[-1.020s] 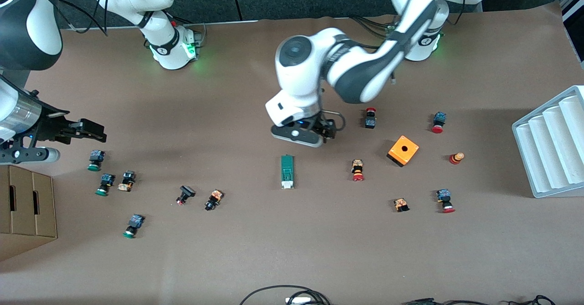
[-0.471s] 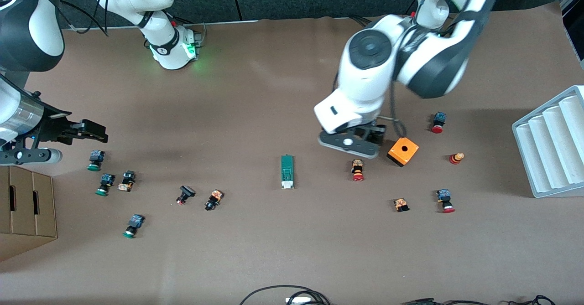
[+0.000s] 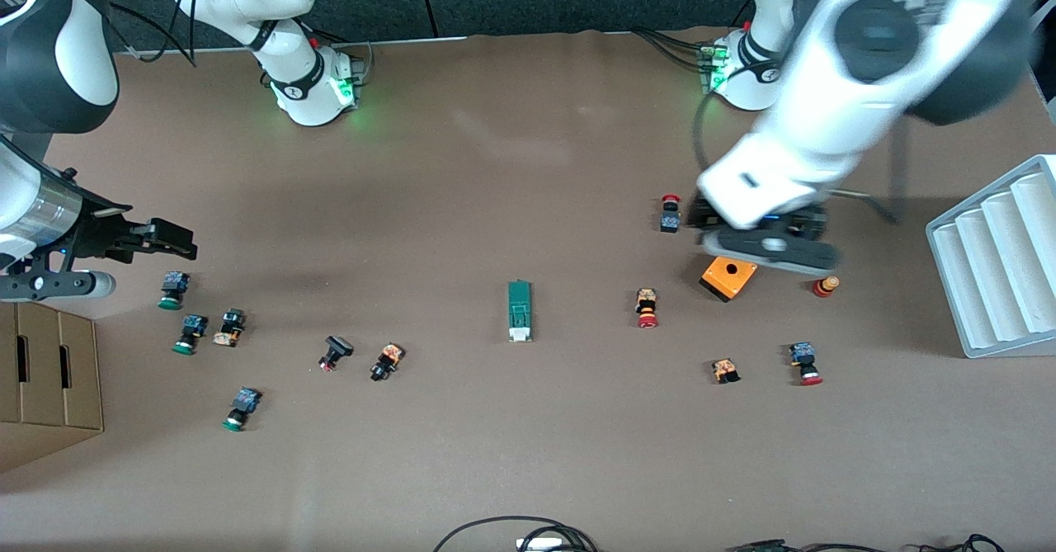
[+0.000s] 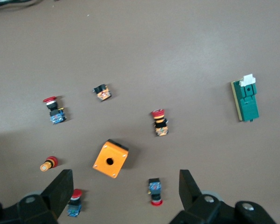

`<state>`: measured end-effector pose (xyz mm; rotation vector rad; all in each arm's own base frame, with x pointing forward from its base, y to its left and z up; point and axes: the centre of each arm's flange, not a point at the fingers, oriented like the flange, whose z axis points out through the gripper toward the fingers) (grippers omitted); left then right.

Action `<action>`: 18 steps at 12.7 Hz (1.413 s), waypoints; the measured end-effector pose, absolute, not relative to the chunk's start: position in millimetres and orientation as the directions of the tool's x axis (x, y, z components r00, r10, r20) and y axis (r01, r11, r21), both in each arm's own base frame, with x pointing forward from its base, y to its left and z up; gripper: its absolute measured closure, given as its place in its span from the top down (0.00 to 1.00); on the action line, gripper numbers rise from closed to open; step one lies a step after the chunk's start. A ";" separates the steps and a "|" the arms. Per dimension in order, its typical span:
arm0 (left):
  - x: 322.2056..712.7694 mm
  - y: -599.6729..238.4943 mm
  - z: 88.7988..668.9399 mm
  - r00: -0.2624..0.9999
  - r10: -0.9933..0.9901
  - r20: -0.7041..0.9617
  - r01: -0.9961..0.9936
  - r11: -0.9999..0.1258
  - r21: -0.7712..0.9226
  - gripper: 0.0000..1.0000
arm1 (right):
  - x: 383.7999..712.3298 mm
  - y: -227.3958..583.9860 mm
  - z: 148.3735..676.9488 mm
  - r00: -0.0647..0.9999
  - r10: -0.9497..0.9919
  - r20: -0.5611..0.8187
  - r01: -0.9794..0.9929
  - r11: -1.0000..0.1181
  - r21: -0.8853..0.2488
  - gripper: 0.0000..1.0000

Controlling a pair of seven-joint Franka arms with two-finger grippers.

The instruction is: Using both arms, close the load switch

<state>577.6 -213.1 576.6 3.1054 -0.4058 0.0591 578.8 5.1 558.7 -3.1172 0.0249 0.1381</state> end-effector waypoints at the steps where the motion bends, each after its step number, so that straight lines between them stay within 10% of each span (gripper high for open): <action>1: 584.8 -178.6 579.4 0.967 -0.251 0.039 -0.252 -0.967 0.022 1.00 | 578.9 5.1 558.5 0.996 -0.016 -0.089 -0.018 -1.000 -0.020 1.00; 18: 552.9 -21.1 578.4 0.991 -0.130 -0.013 -0.130 -0.992 0.007 1.00 | 580.7 4.1 554.5 0.995 -0.020 -0.096 -0.022 -1.000 -0.020 1.00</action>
